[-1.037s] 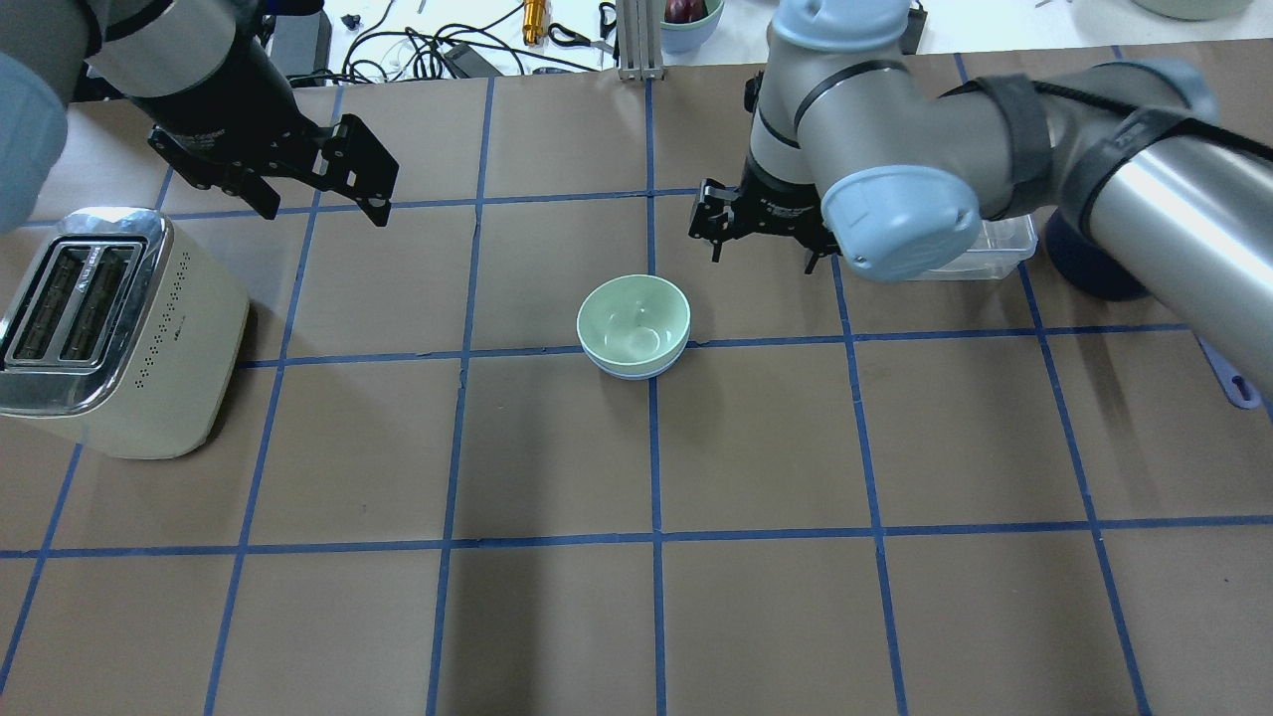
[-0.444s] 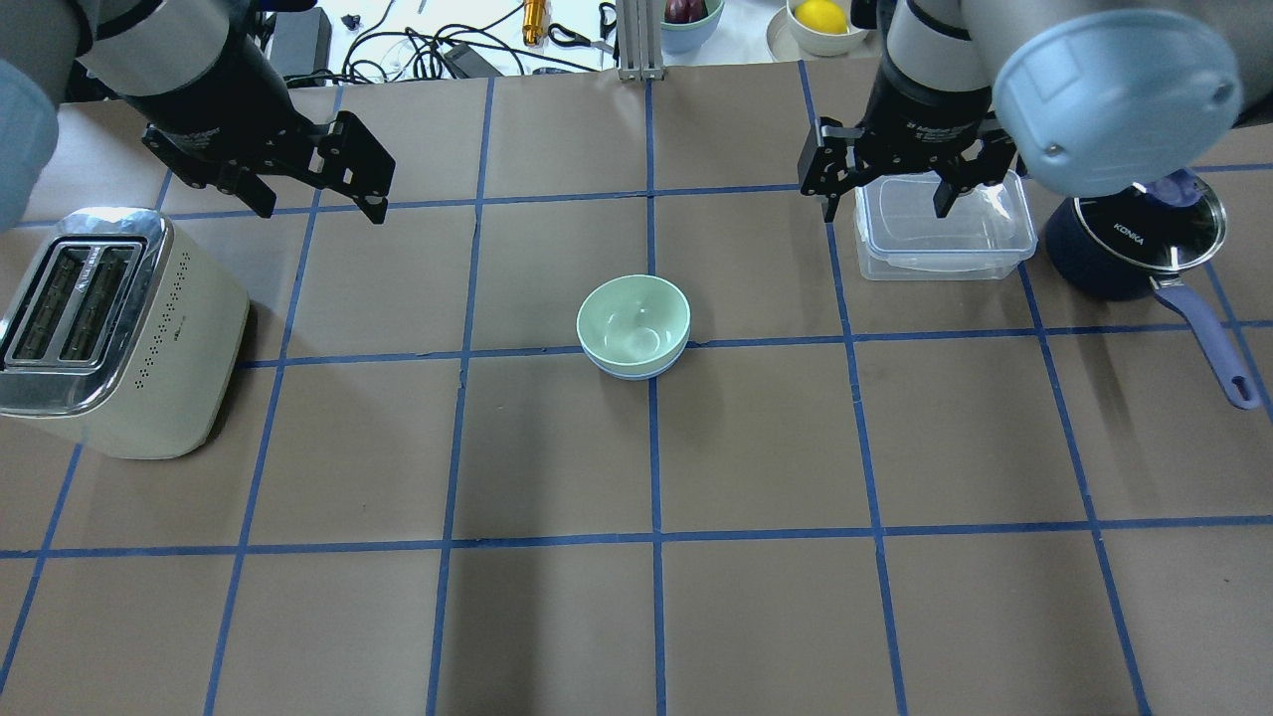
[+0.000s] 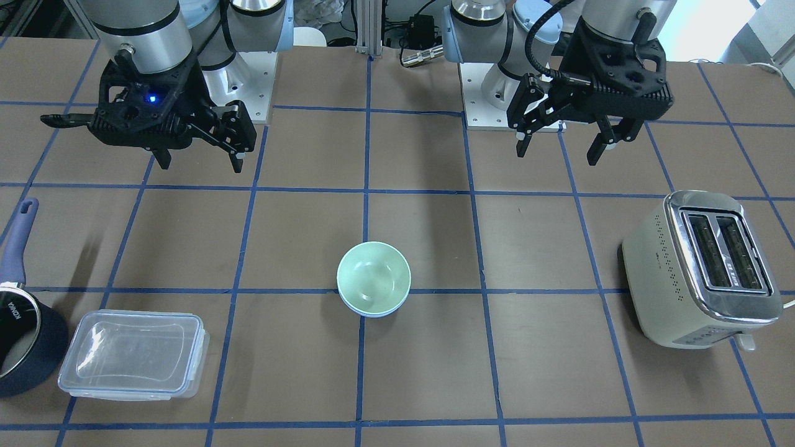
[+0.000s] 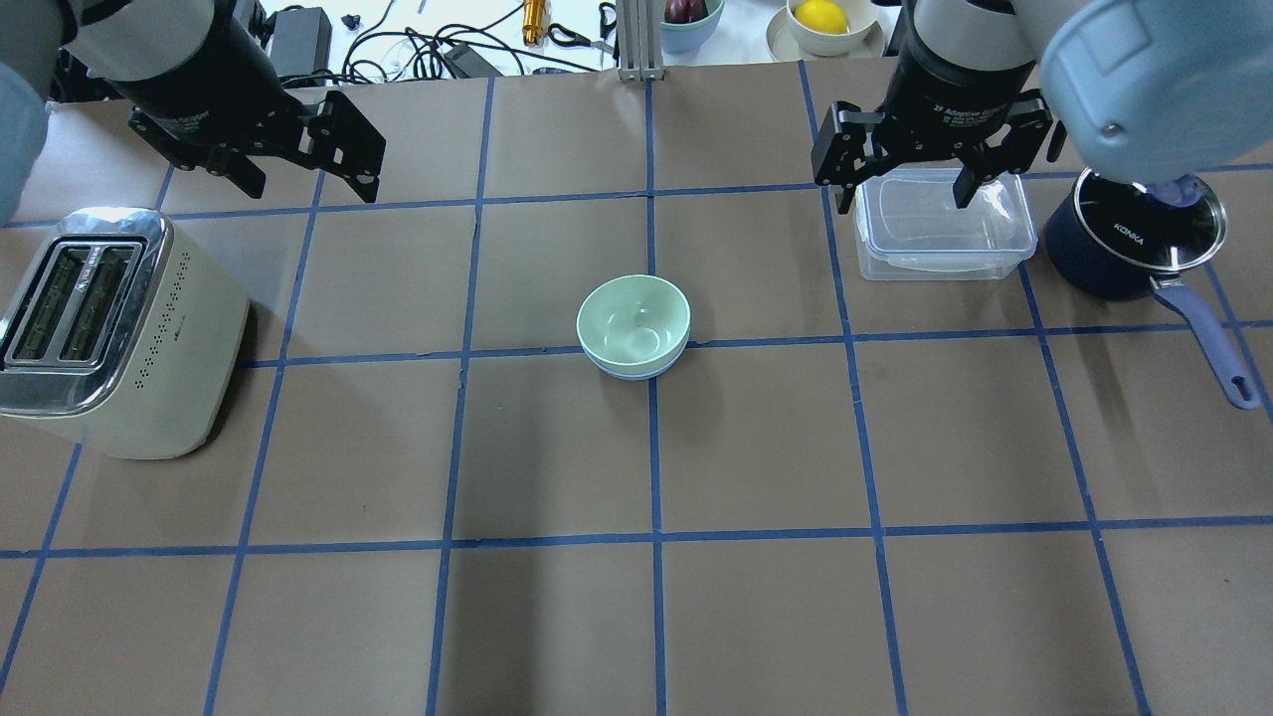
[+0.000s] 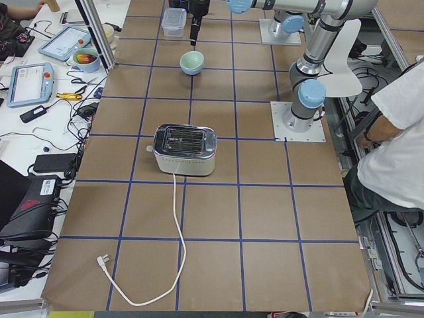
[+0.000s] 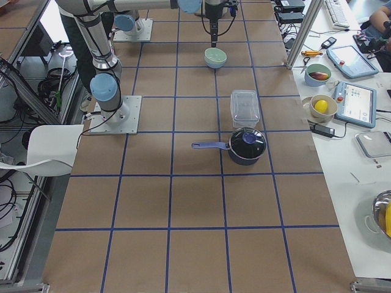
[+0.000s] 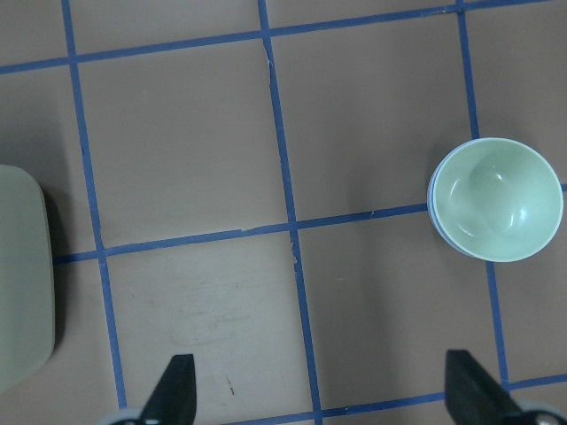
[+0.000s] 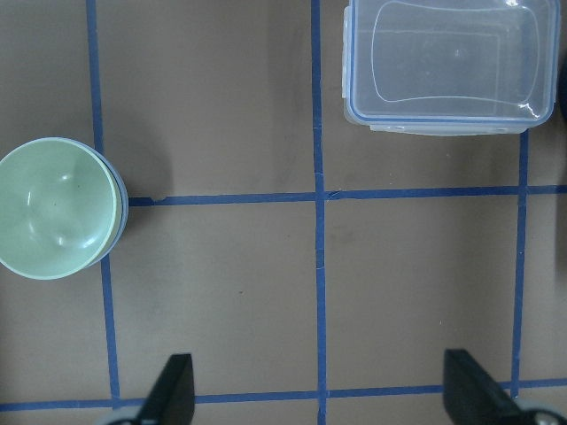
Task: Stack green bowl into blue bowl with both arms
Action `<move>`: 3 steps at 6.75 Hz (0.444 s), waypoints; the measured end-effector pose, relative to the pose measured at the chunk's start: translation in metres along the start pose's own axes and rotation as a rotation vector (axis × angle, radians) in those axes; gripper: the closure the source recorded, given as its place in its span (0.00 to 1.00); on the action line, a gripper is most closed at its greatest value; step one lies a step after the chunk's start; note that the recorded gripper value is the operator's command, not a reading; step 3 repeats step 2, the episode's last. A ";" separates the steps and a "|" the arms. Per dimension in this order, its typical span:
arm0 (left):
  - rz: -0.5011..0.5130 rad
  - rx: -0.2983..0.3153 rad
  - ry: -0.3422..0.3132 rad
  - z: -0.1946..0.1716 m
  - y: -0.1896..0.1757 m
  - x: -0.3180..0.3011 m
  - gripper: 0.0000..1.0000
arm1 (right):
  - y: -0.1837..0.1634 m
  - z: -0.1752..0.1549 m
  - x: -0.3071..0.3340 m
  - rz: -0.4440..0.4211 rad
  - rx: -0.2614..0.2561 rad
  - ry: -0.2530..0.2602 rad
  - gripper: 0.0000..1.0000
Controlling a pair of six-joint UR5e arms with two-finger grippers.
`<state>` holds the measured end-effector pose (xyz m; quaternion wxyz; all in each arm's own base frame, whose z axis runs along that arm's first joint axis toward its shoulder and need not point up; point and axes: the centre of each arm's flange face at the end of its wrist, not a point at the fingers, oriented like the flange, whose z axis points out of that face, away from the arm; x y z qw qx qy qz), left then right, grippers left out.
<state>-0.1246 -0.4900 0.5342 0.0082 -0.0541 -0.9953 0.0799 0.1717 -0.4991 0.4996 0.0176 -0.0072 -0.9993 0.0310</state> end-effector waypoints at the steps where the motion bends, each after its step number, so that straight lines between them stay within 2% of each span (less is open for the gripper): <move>1: -0.005 0.000 0.000 0.002 0.001 0.000 0.00 | 0.000 0.000 -0.001 -0.002 -0.001 -0.001 0.00; 3: -0.014 -0.004 0.003 0.006 0.002 0.000 0.00 | 0.000 0.000 -0.001 -0.002 -0.004 0.000 0.00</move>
